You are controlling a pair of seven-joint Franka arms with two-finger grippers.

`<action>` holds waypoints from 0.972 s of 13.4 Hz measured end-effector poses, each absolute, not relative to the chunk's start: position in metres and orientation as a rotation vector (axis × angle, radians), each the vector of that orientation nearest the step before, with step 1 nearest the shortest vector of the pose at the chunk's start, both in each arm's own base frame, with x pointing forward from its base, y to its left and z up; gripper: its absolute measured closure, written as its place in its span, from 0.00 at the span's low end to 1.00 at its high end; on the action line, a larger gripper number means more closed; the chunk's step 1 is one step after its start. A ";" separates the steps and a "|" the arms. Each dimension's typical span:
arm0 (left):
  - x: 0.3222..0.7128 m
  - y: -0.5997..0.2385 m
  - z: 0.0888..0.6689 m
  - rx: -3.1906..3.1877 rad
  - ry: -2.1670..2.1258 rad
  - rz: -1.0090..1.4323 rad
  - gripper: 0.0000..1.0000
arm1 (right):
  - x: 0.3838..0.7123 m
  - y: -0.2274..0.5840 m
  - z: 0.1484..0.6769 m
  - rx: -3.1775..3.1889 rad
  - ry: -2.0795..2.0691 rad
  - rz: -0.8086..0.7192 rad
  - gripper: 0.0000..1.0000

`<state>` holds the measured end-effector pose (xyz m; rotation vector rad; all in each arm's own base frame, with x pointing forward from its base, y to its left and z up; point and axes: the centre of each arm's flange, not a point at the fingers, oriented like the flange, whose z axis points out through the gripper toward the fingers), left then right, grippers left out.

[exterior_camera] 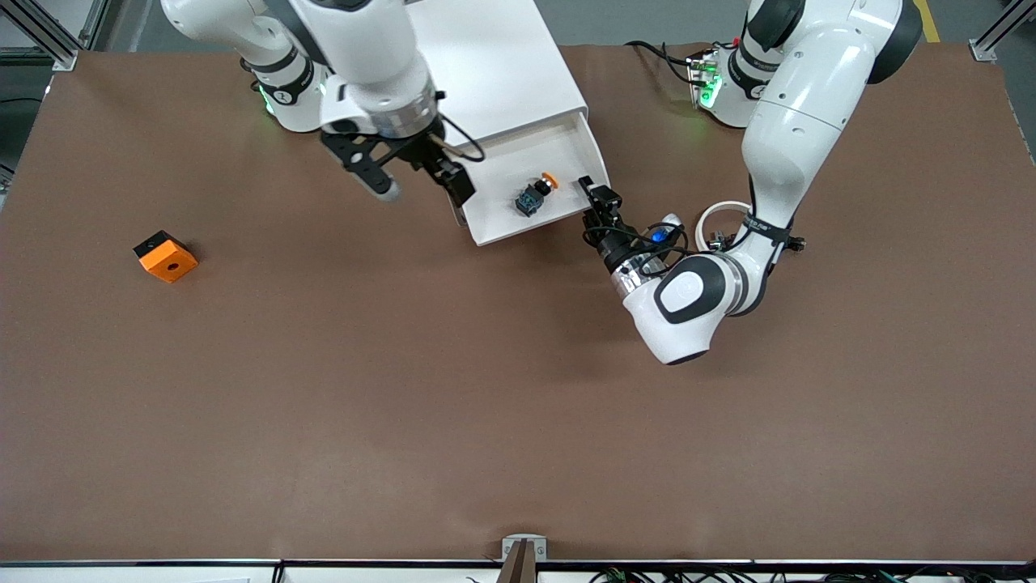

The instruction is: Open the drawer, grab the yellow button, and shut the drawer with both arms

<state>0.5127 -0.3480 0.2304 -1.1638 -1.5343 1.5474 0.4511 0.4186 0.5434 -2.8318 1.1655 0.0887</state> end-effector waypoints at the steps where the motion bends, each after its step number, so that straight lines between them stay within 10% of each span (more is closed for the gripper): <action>1: 0.513 -0.348 0.231 -1.179 -1.530 1.557 0.45 | 0.443 0.433 0.533 -2.851 1.151 0.097 0.00; 5: 0.529 -0.344 0.246 -1.381 -1.490 1.675 0.01 | 0.416 0.485 0.481 -2.934 1.101 0.130 0.00; 13: 0.599 -0.268 0.257 -2.333 -1.256 1.708 0.00 | 0.421 0.534 0.423 -2.994 1.084 0.109 0.00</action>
